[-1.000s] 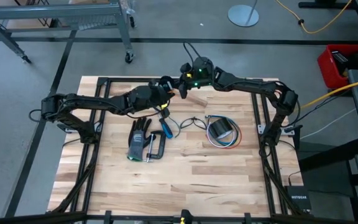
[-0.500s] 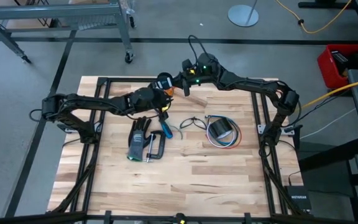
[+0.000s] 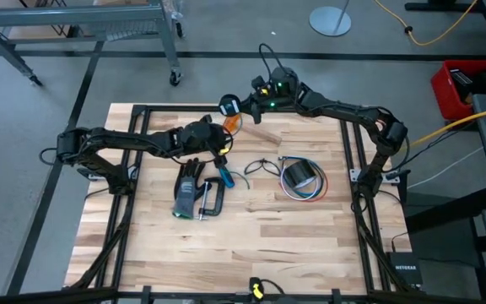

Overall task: Coil cords
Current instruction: Coil the green wire onto the spool

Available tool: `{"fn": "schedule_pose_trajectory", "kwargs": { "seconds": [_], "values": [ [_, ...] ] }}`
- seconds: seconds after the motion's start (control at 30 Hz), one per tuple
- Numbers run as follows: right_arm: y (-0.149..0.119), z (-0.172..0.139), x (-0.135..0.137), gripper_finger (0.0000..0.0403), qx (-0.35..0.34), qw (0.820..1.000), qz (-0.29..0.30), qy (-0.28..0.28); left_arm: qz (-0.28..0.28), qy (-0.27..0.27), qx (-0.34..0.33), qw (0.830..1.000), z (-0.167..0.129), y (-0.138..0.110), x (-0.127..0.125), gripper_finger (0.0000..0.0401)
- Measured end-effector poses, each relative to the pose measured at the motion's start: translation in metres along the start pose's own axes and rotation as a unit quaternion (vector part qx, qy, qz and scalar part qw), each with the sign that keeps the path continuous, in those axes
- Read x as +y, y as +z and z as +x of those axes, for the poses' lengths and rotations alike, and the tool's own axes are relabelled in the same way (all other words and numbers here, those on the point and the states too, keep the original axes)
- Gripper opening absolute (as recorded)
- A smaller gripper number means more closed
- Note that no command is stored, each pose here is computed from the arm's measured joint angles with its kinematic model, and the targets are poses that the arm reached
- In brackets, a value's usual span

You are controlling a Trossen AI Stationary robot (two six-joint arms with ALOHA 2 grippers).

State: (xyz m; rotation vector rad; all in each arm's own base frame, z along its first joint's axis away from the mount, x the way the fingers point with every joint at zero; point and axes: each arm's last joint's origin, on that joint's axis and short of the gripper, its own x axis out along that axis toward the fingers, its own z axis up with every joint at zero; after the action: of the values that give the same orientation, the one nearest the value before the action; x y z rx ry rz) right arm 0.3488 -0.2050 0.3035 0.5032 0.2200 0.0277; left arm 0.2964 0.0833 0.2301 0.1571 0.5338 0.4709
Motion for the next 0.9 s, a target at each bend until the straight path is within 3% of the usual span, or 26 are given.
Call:
{"fn": "schedule_pose_trajectory", "kwargs": {
  "seconds": [0.4, 0.6, 0.9],
  "values": [
    [-0.007, -0.007, -0.012, 0.0001, 0.040, 0.999, -0.009, -0.025, 0.006, -0.002, 0.015, 1.000, 0.000, -0.003, 0.000, 0.0049],
    [-0.014, -0.009, -0.015, 0.0001, 0.069, 0.997, -0.020, -0.040, 0.004, 0.031, 0.018, 0.999, 0.000, -0.003, 0.002, 0.0059],
    [-0.013, -0.009, -0.018, 0.0001, 0.061, 0.994, -0.037, -0.086, 0.008, 0.026, 0.033, 0.999, -0.001, -0.005, 0.000, 0.0061]
  ]
}}
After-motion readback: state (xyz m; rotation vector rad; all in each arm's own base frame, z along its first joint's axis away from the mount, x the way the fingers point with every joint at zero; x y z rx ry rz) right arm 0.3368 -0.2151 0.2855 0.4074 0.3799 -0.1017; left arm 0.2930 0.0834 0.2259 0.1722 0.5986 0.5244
